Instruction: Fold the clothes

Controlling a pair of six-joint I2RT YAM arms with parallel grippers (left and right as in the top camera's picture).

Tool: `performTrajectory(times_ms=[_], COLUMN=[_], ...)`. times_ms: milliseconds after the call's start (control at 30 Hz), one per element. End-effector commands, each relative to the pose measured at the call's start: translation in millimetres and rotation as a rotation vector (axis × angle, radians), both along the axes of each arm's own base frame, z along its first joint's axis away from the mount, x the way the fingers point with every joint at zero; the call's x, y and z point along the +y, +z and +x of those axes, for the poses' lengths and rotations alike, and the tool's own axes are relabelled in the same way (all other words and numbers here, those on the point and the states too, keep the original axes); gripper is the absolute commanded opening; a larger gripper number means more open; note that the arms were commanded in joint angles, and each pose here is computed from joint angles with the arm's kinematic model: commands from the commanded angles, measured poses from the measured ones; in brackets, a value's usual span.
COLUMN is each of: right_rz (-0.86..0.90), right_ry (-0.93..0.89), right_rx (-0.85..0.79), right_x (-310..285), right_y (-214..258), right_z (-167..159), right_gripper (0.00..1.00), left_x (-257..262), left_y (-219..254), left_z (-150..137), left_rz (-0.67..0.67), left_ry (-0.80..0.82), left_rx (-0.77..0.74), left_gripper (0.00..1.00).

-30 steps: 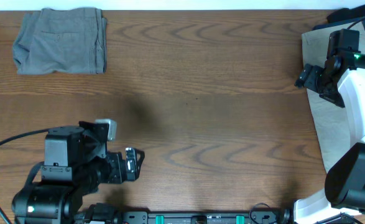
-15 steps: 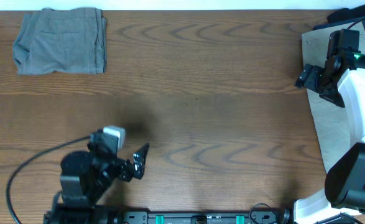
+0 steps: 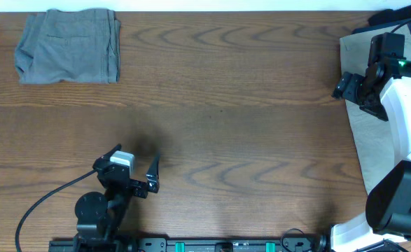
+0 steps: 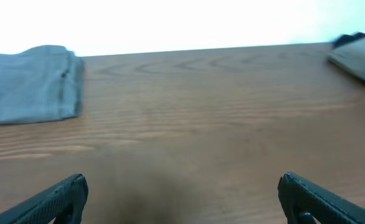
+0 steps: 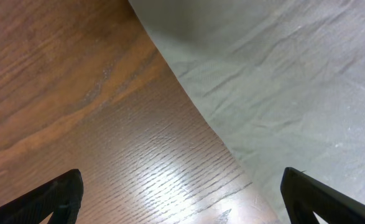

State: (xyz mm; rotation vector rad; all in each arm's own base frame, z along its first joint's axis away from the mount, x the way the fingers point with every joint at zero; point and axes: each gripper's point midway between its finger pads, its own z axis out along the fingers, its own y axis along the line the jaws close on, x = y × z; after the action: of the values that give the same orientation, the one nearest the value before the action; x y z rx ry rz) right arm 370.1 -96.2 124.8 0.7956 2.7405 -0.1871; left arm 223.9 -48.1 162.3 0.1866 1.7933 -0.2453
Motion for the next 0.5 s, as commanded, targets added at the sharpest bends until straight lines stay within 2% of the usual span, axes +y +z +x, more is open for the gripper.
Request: performTrajectory(times_ms=[0,467], right_rz=[-0.017,-0.017], right_ry=[-0.007,-0.004], right_rx=[-0.021,-0.021], right_x=[-4.3,-3.0], right_y=[8.7,8.7], right_z=[1.2,1.6], right_gripper=[0.99,0.99], left_x=[14.7,25.5], left_y=[-3.0,-11.7], left_z=[5.6,19.8], left_rz=[0.015,0.016], left_ry=[0.074,0.123], left_rx=[-0.032,-0.135], left_gripper=[0.98,0.98])
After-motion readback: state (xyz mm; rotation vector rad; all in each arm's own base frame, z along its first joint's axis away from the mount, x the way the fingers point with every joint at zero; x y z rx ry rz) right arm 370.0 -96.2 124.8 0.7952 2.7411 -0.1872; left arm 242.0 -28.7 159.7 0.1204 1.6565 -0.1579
